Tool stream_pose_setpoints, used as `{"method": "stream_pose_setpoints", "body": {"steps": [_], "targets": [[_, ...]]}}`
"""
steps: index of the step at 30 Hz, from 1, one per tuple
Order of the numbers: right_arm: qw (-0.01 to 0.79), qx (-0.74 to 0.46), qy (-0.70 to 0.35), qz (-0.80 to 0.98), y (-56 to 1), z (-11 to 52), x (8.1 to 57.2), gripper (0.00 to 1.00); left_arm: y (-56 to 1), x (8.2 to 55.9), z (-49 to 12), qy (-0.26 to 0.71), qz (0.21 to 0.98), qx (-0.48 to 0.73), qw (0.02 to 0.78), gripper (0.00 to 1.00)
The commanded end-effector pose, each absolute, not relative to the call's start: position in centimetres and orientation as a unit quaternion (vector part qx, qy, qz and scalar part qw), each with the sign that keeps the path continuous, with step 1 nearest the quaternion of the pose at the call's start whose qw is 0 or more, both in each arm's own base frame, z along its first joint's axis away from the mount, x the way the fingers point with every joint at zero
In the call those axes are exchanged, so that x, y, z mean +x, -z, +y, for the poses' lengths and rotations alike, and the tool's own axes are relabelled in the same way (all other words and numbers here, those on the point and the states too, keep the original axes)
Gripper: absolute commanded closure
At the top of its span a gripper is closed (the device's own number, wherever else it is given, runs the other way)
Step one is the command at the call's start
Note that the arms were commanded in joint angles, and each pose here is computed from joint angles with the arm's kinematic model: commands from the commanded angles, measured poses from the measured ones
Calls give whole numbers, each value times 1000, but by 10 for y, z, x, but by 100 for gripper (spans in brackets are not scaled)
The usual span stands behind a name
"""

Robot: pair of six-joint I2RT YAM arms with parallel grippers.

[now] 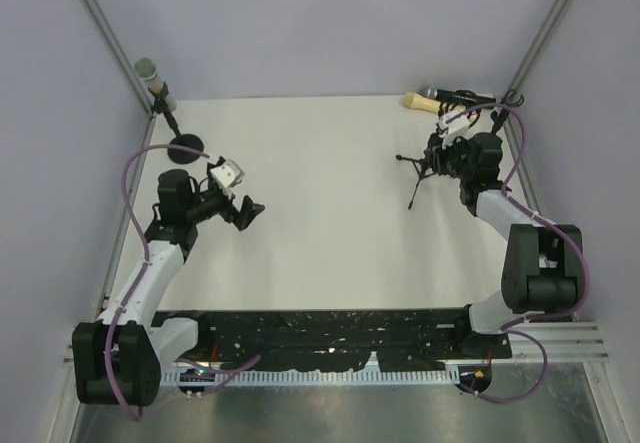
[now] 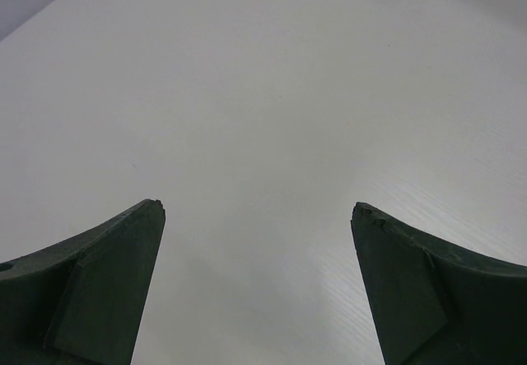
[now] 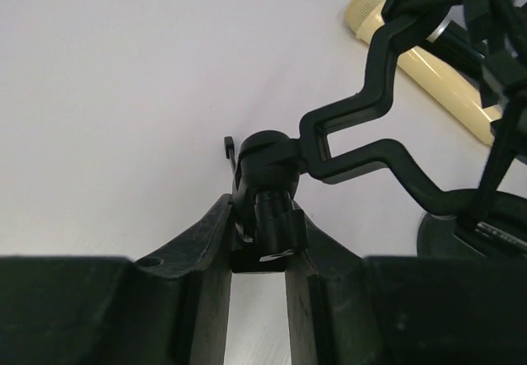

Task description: Remove the microphone from the stand

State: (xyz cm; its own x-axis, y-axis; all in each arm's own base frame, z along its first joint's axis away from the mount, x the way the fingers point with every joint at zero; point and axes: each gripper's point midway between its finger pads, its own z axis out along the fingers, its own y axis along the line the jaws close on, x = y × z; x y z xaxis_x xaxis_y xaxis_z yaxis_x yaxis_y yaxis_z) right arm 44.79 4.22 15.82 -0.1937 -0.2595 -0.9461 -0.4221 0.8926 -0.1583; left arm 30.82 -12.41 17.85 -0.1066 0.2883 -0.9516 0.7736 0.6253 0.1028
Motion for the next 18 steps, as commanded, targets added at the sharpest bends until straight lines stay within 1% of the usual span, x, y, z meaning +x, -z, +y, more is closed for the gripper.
{"method": "stream_pose_setpoints", "body": {"steps": [1,6,8,9,10,11,12,13,14,15,16,17,18], "targets": [[621,-200,7,757,-173,7,474,92,-210,344,-99,155,702,329,612,0],[617,-174,22,767,-172,-5,494,93,-209,363,-65,113,716,282,628,0],[616,-168,18,770,-171,-6,497,87,-208,365,-55,103,721,268,630,0],[615,-166,16,771,-172,-6,496,75,-209,365,-49,96,724,259,632,0],[610,-166,12,775,-172,-5,495,60,-209,365,-43,88,728,249,632,0],[609,-165,7,776,-176,-4,492,52,-209,365,-36,80,733,239,632,0],[600,-167,-3,782,-175,-1,489,35,-208,365,-29,71,737,229,632,0],[599,-169,-6,783,-181,1,486,28,-208,365,-23,62,740,218,633,0],[589,-169,-19,790,-180,4,481,15,-210,366,-16,51,741,209,637,0],[595,-169,-22,786,-192,5,478,11,-210,367,-9,39,742,196,640,0],[588,-168,-36,790,-196,9,470,4,-211,369,-1,25,740,181,647,0],[587,-166,-42,791,-200,11,466,2,-215,372,7,11,737,165,656,0],[581,-162,-56,796,-205,15,457,3,-214,375,14,4,737,149,660,0]]}}
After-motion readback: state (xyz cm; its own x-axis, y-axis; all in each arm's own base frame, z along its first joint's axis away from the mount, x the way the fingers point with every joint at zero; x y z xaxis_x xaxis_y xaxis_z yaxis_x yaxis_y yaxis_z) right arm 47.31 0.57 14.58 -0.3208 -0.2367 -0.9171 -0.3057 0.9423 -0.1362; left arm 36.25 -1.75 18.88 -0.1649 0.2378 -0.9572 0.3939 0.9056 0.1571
